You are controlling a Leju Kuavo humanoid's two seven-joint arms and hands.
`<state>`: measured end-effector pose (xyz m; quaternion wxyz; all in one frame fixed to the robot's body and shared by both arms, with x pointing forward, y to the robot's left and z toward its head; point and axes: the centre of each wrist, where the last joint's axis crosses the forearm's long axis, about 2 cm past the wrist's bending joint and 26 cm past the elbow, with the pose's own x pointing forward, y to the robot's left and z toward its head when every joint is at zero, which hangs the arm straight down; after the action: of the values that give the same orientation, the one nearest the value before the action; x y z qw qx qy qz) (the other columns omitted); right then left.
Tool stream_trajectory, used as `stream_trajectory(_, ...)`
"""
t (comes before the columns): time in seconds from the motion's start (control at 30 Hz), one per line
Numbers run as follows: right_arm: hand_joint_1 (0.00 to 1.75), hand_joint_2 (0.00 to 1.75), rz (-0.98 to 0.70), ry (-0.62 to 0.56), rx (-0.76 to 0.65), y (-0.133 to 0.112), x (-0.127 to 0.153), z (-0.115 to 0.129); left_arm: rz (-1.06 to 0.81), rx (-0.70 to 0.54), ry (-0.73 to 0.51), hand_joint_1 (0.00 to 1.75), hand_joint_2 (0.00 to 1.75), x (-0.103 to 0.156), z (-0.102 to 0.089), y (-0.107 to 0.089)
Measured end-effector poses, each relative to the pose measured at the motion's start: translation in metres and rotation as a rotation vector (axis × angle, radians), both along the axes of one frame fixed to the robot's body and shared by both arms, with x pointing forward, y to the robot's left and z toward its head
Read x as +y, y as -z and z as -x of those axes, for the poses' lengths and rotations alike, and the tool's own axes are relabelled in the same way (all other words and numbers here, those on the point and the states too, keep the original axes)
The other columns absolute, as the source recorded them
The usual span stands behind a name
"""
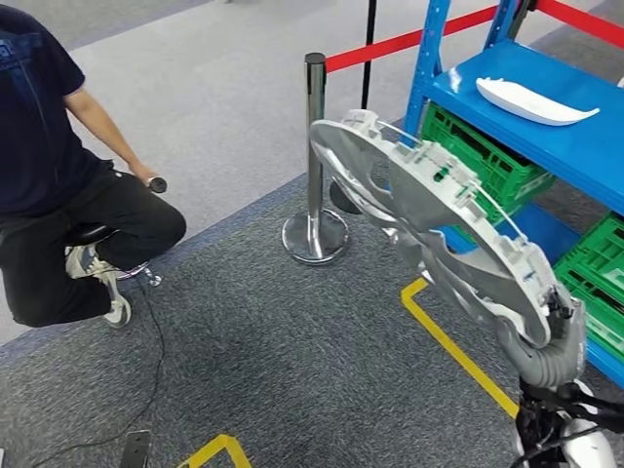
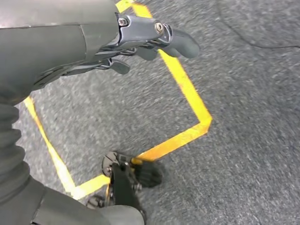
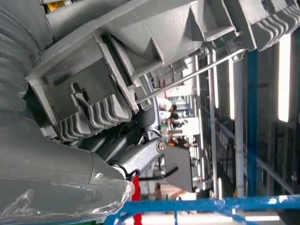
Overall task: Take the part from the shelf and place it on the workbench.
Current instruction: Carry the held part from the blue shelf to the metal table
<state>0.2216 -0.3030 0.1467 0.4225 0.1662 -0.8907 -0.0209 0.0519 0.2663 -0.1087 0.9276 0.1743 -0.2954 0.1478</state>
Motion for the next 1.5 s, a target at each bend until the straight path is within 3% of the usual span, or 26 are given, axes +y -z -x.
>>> stream_trajectory(0.93,1.75,1.75,0.015,0.0,-0.008,-0.001,-0.003,-0.001,-0.013,0.023,-0.008,0.0,1.75,-0.009,-0.002,-0.001)
stream_trajectory(1.5,1.75,1.75,0.019,0.043,-0.117,-0.022,-0.009,0.003,0.008,0.048,-0.01,0.0,1.75,-0.012,-0.004,-0.002)
